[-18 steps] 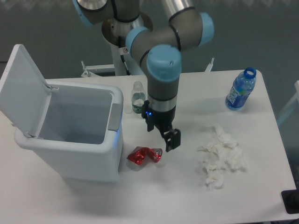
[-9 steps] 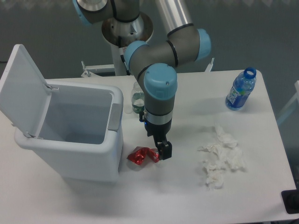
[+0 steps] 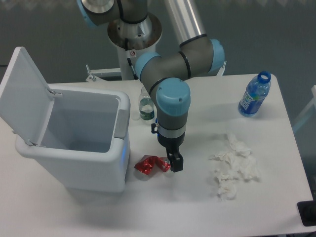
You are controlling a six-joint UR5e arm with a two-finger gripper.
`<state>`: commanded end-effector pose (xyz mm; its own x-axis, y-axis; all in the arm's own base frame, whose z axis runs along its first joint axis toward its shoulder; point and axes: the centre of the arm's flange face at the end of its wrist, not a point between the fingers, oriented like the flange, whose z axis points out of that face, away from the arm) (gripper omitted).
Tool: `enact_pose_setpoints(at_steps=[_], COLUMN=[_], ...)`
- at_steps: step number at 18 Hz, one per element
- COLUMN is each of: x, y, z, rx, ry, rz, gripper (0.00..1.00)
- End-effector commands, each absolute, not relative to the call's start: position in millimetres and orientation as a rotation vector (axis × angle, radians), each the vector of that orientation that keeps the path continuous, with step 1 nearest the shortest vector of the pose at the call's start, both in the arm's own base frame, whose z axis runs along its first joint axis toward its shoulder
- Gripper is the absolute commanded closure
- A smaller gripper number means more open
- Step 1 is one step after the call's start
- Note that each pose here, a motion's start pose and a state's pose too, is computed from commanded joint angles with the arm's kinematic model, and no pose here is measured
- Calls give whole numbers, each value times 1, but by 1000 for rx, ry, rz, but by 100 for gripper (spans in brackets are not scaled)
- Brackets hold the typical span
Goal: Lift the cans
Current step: 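Lower the gripper beside the red cans and position the fingers around one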
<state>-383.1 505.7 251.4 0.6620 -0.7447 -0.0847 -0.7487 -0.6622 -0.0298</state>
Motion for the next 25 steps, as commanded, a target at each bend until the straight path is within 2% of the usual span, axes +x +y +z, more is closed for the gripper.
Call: enact_pose_setpoints(at_steps=[7,25], x=[-384,-366], y=[510,516], z=[231,212], rx=[-2799,-2797], ry=[1300,1344], rz=[55,-2], gripper=[0,0])
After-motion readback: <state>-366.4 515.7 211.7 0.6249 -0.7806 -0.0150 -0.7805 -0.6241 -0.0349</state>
